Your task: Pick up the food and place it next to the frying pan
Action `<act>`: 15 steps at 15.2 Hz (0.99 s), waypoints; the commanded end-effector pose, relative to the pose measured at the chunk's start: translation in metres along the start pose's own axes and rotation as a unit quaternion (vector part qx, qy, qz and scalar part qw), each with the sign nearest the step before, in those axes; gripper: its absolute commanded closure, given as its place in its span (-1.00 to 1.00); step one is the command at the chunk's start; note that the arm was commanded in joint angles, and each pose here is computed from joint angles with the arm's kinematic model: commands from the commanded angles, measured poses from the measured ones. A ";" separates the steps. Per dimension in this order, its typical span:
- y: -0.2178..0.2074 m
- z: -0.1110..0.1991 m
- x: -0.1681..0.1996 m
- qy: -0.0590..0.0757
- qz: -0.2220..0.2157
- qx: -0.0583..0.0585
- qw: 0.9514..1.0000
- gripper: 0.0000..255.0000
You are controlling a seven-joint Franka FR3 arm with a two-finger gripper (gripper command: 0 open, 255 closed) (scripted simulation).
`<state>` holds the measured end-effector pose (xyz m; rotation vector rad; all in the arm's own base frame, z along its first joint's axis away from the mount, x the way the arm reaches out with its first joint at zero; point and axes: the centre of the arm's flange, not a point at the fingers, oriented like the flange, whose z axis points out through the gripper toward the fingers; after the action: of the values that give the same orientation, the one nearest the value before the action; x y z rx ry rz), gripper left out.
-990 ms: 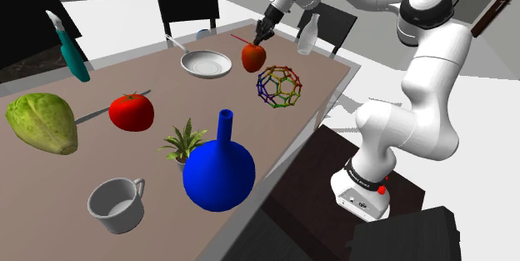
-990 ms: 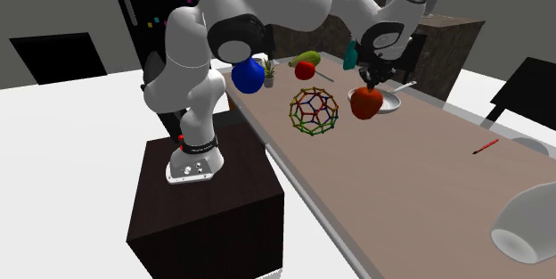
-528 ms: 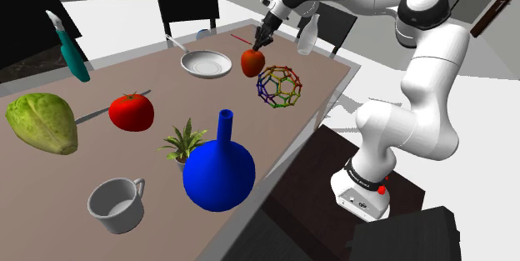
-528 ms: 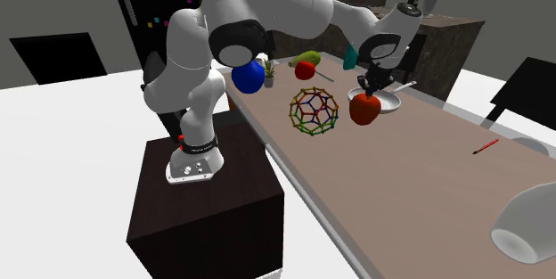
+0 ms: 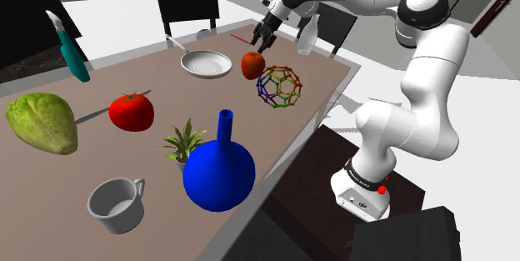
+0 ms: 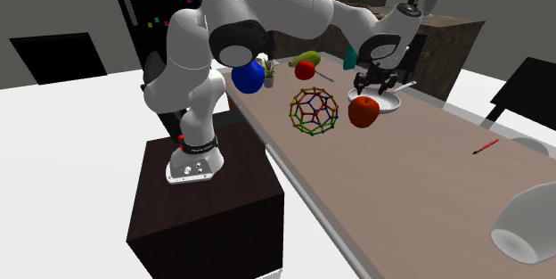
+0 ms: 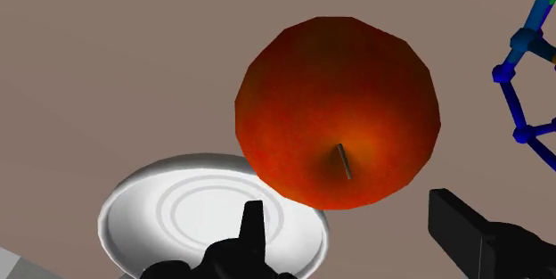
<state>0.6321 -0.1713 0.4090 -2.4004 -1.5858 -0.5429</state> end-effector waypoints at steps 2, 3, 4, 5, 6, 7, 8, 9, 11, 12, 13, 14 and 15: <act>0.000 0.000 0.000 0.000 0.000 0.000 1.000 -1.00; 0.000 0.000 0.000 0.000 0.000 0.000 1.000 -1.00; 0.000 -0.013 0.000 0.000 0.000 0.000 1.000 -1.00; 0.000 -0.026 0.000 0.000 0.000 0.000 1.000 -1.00; 0.000 -0.040 0.000 0.000 0.000 0.000 1.000 -1.00; 0.000 -0.050 0.000 0.000 0.000 0.000 1.000 -1.00; 0.000 -0.050 0.000 0.000 0.000 0.000 1.000 -1.00; 0.000 -0.050 0.000 0.000 0.000 0.000 1.000 -1.00; 0.000 -0.050 0.000 0.000 0.000 0.000 1.000 -1.00; 0.000 -0.050 0.000 0.000 0.000 0.000 1.000 -1.00; 0.000 -0.050 0.000 0.000 0.000 0.000 1.000 -1.00; 0.000 -0.050 0.000 0.000 0.000 0.000 1.000 -1.00; 0.000 -0.050 0.000 0.000 0.000 0.000 1.000 -1.00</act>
<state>0.6228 -0.1898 0.4545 -2.4005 -1.5858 -0.5430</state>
